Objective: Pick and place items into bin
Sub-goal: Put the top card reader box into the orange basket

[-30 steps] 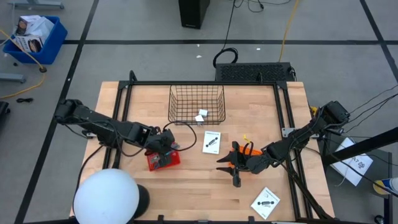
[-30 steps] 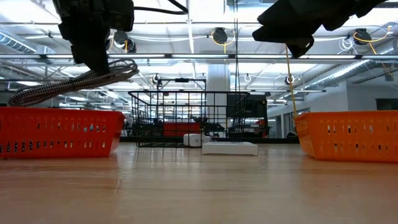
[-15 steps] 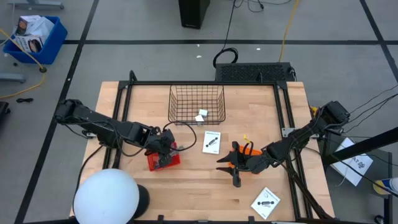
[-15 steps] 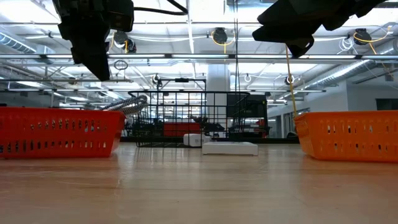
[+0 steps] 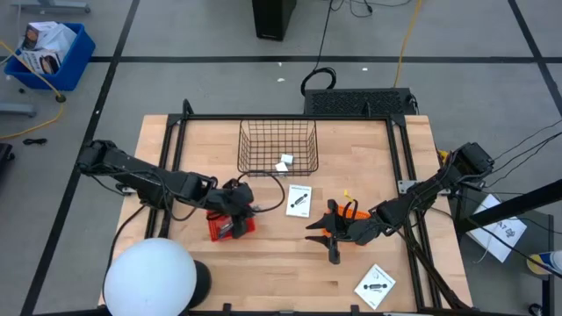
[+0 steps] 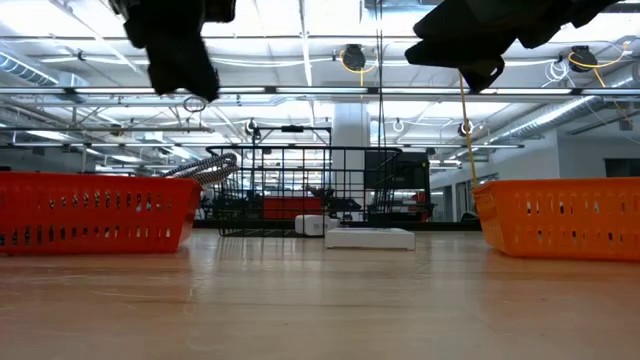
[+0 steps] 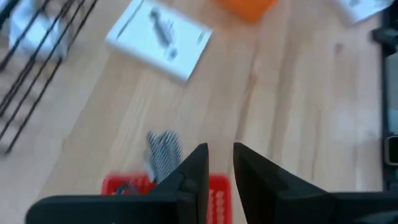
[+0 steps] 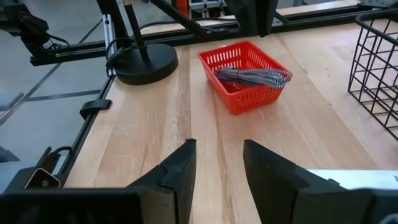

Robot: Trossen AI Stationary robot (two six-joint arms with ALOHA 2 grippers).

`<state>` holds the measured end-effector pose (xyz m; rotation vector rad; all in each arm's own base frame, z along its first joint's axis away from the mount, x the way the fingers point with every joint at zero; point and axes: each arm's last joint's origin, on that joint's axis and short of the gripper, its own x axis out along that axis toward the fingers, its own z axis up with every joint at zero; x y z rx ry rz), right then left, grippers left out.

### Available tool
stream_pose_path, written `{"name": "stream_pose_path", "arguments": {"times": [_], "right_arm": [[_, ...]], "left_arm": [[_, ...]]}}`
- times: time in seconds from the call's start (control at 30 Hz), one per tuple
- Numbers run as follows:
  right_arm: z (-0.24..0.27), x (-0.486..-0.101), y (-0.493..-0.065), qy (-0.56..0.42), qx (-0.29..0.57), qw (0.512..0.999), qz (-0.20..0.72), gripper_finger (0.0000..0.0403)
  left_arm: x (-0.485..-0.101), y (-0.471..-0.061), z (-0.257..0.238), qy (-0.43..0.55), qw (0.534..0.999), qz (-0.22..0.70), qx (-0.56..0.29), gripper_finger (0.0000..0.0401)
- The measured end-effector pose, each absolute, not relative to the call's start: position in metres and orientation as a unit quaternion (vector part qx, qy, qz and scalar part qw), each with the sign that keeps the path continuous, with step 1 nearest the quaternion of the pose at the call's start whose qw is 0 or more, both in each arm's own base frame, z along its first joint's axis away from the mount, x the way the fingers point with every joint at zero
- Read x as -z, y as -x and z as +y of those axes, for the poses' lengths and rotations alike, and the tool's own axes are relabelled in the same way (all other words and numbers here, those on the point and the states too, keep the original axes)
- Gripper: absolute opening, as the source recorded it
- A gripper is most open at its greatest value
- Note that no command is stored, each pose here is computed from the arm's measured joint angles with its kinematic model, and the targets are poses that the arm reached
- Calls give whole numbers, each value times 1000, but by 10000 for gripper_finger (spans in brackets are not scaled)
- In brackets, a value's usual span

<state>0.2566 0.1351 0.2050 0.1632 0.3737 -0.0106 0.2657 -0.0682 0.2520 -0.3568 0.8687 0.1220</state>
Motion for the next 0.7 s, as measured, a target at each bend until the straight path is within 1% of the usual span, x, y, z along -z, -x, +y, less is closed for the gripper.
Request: {"name": "stream_pose_path", "arguments": {"times": [0.17, 0.43, 0.53, 0.7], "right_arm": [[136, -207, -257, -79, 2, 982, 174, 125], [136, -207, -257, -80, 2, 981, 174, 125], [136, -207, -257, -80, 2, 981, 174, 125], [136, -208, -257, -81, 1, 982, 173, 125]], "left_arm": [[-261, -275, -70, 139, 922, 359, -25, 76], [-280, -289, -70, 95, 965, 246, -12, 76], [-283, -292, -65, 86, 969, 230, -7, 76], [-281, -294, -54, 97, 967, 236, -16, 76]]}}
